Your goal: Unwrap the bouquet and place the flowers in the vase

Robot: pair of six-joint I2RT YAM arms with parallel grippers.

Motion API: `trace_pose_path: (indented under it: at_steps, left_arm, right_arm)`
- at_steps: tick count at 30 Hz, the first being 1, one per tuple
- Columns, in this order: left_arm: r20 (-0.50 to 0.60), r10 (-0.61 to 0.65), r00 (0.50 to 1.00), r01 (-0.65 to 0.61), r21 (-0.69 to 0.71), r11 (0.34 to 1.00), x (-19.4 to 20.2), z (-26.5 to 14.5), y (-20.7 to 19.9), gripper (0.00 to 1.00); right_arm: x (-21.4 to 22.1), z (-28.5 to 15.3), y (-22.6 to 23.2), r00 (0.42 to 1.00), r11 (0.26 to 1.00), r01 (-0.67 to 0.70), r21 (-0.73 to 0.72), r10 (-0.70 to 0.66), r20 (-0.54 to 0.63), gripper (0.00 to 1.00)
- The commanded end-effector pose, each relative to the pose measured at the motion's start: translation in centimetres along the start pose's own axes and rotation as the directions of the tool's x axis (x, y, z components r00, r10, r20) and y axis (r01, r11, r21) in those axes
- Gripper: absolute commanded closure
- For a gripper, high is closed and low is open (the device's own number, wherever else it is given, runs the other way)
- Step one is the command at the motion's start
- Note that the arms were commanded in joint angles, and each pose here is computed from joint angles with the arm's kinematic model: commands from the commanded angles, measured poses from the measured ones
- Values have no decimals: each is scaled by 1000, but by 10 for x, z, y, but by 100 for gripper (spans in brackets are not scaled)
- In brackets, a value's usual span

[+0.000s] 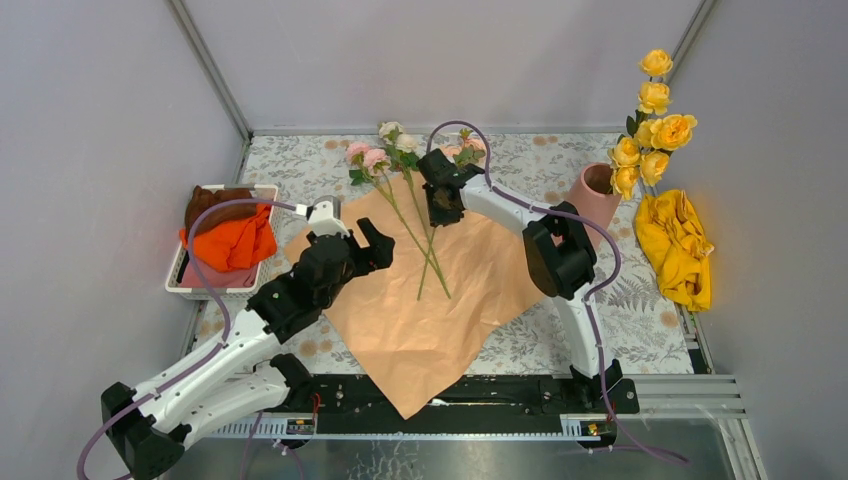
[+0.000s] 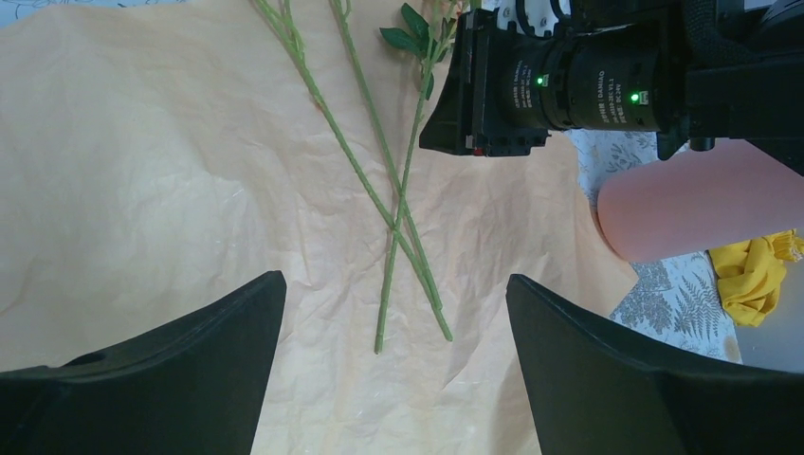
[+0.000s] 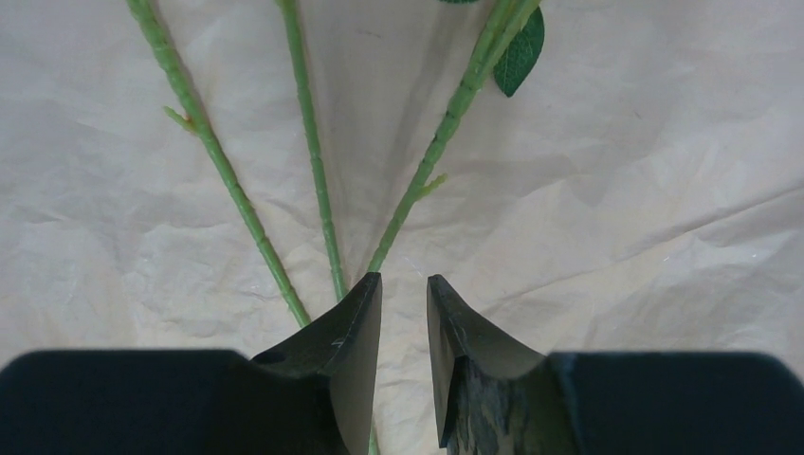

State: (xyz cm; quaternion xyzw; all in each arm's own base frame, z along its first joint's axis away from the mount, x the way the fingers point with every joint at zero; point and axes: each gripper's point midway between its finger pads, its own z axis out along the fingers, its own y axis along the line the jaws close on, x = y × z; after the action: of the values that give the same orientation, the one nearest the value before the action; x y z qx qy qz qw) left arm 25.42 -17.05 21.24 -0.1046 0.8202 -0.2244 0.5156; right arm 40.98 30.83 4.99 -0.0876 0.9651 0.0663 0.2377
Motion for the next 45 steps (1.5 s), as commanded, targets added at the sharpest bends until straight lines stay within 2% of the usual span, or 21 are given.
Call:
trace_pose_path:
  at_steps: [1,17,26,35,40,45]
  left_arm:
    - [18,0,1000,0,-19,1000,-3,2,5,7]
    - [30,-9,1000,10,-18,1000,-5,-5,10,7]
    - [19,-7,1000,8,-22,1000,-1,-3,11,7]
    - [24,-8,1000,9,-23,1000,-2,-3,11,6]
    - [6,-12,1000,12,-6,1000,1,0,6,6]
    - [2,-14,1000,14,9,1000,0,2,0,6]
  right_arm:
    - [0,3,0,999,999,-36,-4,36,6,68]
    - [6,13,6,997,996,-78,-36,78,-2,65]
    - [21,37,9,994,995,-90,-36,88,-61,65]
    - [34,38,5,992,994,-107,-30,104,-72,84]
    - [26,23,5,993,993,-110,-43,108,-47,100]
    - [14,-5,1,994,993,-110,-50,111,15,100]
